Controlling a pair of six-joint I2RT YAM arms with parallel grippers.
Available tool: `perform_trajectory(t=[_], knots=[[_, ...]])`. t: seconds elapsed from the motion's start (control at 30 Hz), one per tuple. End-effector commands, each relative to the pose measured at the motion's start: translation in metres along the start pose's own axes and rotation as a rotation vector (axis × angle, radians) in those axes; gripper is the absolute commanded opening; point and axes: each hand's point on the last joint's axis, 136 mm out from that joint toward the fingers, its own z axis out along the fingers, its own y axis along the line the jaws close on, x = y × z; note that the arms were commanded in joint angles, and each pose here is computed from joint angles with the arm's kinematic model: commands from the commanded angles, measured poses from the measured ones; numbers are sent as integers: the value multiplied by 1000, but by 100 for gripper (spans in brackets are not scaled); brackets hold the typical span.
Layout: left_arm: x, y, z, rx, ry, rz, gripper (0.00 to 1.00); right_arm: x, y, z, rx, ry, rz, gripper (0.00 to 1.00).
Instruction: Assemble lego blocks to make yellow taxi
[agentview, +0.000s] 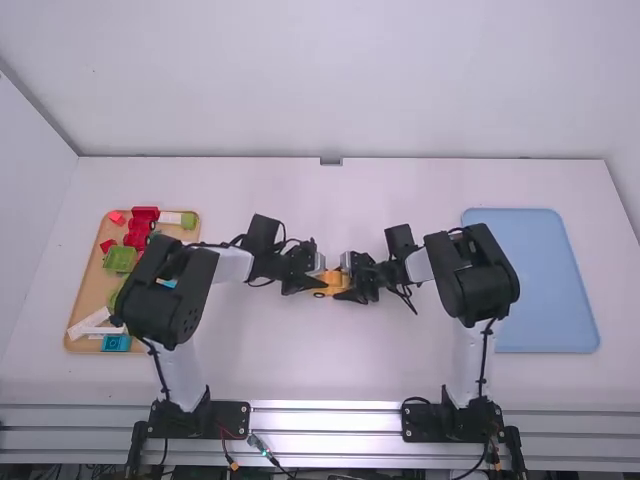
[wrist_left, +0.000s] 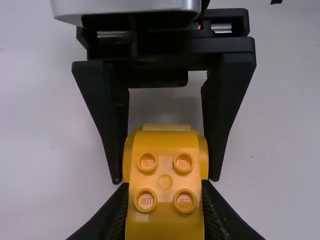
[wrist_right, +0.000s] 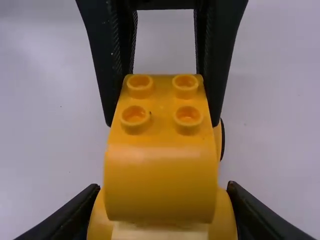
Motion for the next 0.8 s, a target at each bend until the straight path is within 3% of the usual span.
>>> perform_trajectory(t=[0.0, 0.33, 0.77], knots=[[15, -16, 3, 15, 42, -64, 11, 9, 1, 1, 6, 36, 18, 53], [22, -27, 23, 35, 206, -57, 4, 10, 1, 2, 6, 37, 18, 54], [29, -39, 22, 83, 256, -42, 2, 10, 1, 2, 7, 38, 19, 53]])
